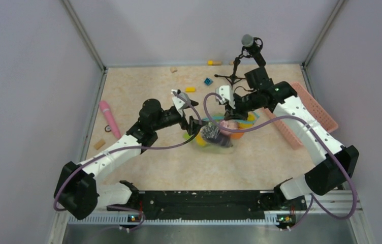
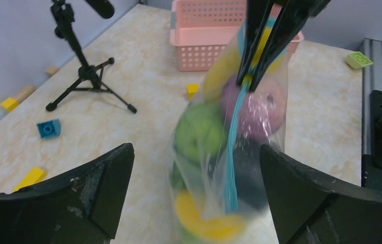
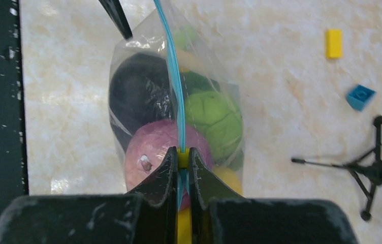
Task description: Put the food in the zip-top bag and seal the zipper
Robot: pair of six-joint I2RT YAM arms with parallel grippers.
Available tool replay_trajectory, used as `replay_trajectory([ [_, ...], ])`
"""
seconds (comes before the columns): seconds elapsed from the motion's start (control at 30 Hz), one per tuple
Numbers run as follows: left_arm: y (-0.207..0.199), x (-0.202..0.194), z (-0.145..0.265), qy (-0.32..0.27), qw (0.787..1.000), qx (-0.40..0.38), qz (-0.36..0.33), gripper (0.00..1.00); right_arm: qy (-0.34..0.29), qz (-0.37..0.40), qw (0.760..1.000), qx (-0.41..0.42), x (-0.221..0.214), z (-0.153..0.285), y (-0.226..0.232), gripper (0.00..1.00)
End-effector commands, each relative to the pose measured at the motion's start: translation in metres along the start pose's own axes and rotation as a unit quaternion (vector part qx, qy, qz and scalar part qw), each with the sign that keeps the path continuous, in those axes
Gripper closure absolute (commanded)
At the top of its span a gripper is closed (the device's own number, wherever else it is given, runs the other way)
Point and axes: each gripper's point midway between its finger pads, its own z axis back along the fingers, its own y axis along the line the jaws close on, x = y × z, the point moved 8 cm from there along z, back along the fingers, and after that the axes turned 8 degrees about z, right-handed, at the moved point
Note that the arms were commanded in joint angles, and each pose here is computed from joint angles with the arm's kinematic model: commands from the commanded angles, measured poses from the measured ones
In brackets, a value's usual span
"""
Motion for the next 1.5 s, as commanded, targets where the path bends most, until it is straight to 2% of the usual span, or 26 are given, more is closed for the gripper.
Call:
replay_trajectory([
  [0.0, -0.01, 0.018, -0.016, 0.017, 0.992, -0.119, -0.038, 0.02, -0.078, 0.036, 0.996, 0.026, 0.029, -0.013, -0.008, 1.0],
  [0.13, -0.012, 0.011, -0.027, 0.05, 0.984, -0.17, -0.028, 0.02, -0.098, 0.033, 0.994, 0.029, 0.033, -0.022, -0.011, 1.0],
  [0.37, -0.005, -0.005, -0.048, 0.109, 0.978, -0.178, -0.012, 0.04, -0.121, 0.03, 0.992, 0.036, 0.04, -0.025, -0.009, 1.0],
  [0.4, -0.005, -0.008, -0.05, 0.116, 0.976, -0.184, -0.009, 0.15, -0.121, 0.03, 0.992, 0.035, 0.039, -0.025, -0.009, 1.0],
  [0.47, -0.005, -0.012, -0.053, 0.128, 0.971, -0.2, -0.002, 0.96, -0.121, 0.03, 0.992, 0.035, 0.039, -0.026, -0.009, 1.0],
  [0.5, -0.004, -0.015, -0.054, 0.137, 0.972, -0.19, 0.012, 1.0, -0.121, 0.03, 0.992, 0.035, 0.038, -0.026, -0.009, 1.0],
  [0.63, 0.005, -0.024, -0.051, 0.146, 0.983, -0.105, 0.044, 1.0, -0.071, 0.027, 0.997, 0.007, 0.028, -0.024, -0.013, 1.0],
  [0.73, 0.016, -0.038, -0.031, 0.117, 0.992, 0.019, 0.048, 1.0, 0.049, -0.007, 0.997, -0.064, 0.002, -0.015, -0.023, 1.0],
  [0.8, 0.023, -0.045, -0.011, 0.093, 0.989, 0.104, 0.051, 1.0, 0.127, -0.037, 0.985, -0.113, -0.015, 0.0, -0.027, 1.0],
  [0.87, 0.026, -0.052, 0.006, 0.073, 0.985, 0.152, 0.044, 1.0, 0.177, -0.056, 0.972, -0.143, -0.027, 0.014, -0.026, 1.0],
  [1.13, 0.033, -0.057, 0.021, 0.072, 0.976, 0.199, 0.043, 1.0, 0.292, -0.108, 0.93, -0.194, -0.064, 0.052, -0.028, 1.0],
  [1.33, 0.034, -0.057, 0.024, 0.073, 0.974, 0.208, 0.041, 1.0, 0.344, -0.135, 0.902, -0.225, -0.088, 0.07, -0.033, 1.0],
  [1.47, 0.034, -0.056, 0.026, 0.068, 0.974, 0.212, 0.04, 1.0, 0.347, -0.139, 0.893, -0.25, -0.094, 0.094, -0.035, 1.0],
])
